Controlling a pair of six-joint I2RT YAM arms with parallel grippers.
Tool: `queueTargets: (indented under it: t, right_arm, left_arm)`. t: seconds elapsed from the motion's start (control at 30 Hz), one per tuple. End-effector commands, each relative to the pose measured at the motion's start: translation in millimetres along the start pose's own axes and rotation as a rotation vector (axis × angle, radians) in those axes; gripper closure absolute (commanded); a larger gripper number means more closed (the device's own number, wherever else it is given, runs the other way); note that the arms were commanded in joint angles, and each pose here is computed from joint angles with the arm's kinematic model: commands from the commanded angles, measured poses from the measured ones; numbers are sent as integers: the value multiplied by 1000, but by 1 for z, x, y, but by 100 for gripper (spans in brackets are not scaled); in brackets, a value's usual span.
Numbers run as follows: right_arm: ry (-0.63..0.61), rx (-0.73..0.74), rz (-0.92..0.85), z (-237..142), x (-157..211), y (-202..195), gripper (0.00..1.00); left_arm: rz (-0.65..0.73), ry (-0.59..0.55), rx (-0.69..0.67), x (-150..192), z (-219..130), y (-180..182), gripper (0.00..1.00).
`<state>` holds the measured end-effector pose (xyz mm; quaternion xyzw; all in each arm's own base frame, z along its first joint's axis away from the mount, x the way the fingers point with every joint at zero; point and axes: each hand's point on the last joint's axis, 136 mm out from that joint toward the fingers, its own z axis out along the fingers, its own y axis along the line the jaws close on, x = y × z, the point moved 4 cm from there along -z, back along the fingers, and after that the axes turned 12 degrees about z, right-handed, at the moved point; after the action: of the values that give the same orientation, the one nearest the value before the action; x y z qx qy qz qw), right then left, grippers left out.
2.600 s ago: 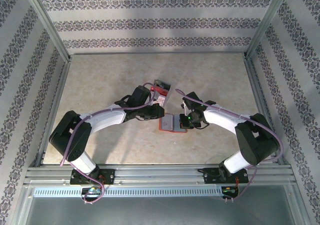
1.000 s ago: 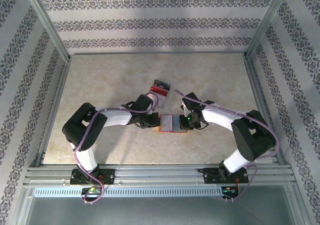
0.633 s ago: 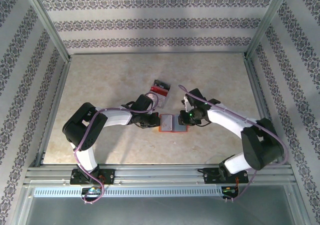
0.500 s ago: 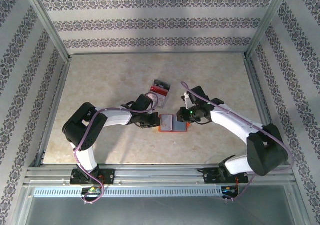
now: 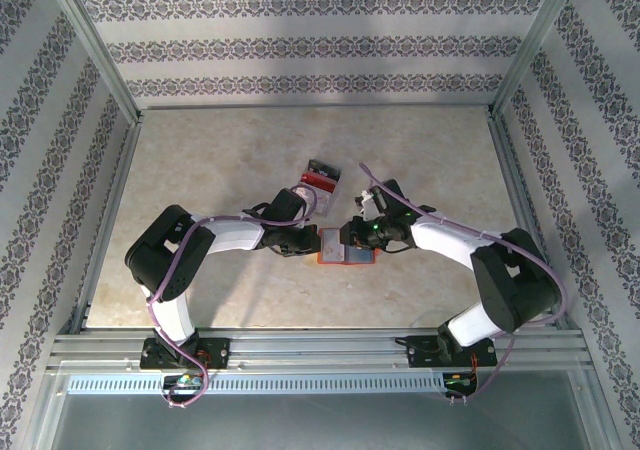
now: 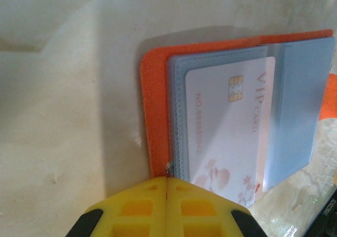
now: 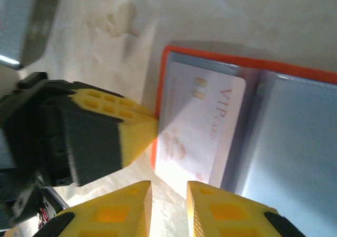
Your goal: Take the credit cards out of the card holder
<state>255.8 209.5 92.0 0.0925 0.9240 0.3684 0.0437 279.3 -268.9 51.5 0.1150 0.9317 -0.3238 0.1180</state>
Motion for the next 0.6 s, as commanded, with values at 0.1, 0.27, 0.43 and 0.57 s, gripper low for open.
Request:
queueTargets:
  t: [0.1,0.27,0.43,0.57]
  right_arm:
    - [21,-2,42,10,-1,-16,76]
    - [35,21,62,15,0,-27,75]
    - [48,17,69,20,0,-30,75]
    - [59,-10,79,23,0,-29,76]
  left_arm:
    - [-11,18,-40,5,6,13,97]
    - [-8,24,-42,5,6,13,97]
    - [-8,23,-43,5,6,13,97]
    - [-7,24,-43,5,6,13,97]
